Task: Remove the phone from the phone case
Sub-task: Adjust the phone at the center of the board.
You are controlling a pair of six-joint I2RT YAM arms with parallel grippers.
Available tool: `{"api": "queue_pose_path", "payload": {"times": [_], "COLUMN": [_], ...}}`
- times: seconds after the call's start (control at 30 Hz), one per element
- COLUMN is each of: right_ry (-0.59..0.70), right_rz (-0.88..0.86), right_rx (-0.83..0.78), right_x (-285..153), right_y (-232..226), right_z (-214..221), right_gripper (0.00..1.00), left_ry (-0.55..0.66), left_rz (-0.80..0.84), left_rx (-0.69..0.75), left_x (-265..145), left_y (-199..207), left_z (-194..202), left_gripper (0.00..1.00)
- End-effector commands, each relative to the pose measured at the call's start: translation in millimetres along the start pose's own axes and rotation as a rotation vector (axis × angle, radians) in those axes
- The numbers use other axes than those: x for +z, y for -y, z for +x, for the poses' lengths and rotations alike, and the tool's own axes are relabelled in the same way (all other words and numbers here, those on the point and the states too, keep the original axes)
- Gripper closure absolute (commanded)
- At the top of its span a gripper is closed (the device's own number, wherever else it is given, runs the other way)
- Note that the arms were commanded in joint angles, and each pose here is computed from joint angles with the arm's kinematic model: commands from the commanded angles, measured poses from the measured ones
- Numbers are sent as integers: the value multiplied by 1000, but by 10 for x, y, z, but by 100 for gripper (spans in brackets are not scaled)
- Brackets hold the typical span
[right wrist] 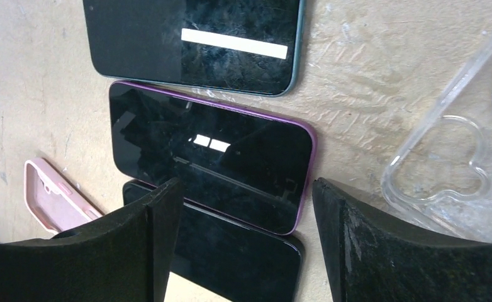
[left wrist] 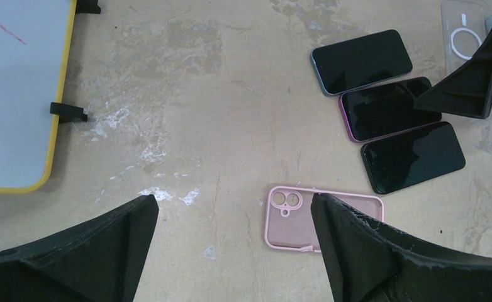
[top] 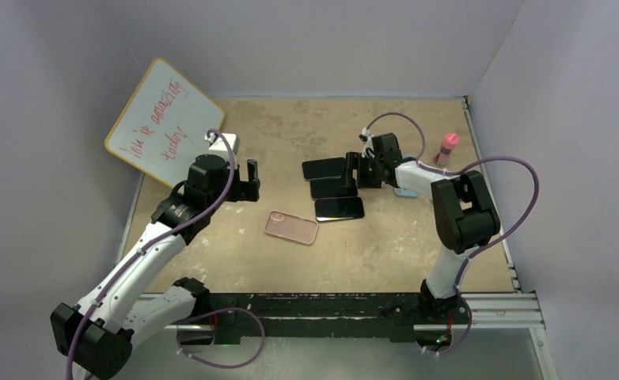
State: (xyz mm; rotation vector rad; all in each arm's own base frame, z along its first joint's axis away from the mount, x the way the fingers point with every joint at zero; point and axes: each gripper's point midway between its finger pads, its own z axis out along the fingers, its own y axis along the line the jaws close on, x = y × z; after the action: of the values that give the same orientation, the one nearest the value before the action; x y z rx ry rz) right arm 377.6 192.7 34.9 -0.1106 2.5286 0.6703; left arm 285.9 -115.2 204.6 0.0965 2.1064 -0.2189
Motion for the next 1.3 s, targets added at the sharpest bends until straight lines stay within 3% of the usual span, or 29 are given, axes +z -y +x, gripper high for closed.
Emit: {"api": "queue_pose_path", "payload": {"times": [0.0,0.27,0.53,0.87,1.27], "right_ry": [-18,0,72,35,-16], "right_rz": [-63,-91,22,122,0], "right_rx": [-35,-46,-12,52,132], "right_x": [36,40,-255,-464,-392], "right_y": [-171,-282,-148,99,-91], "right_z": [-25,-129,-159,312,642], "right_gripper": [24,24,22,21,23], "left_ry": [20,20,23,9,8], "left_rz": [7,4,5,22,26], "left_rx": [-8,-10,-11,-15,-25], "left_x": [22,20,10,19,25], "left_y": [-4,-13,-16,11,16], "left_z": [-45,-41,-50,-6,2], "left_gripper": [2,2,2,2,2]}}
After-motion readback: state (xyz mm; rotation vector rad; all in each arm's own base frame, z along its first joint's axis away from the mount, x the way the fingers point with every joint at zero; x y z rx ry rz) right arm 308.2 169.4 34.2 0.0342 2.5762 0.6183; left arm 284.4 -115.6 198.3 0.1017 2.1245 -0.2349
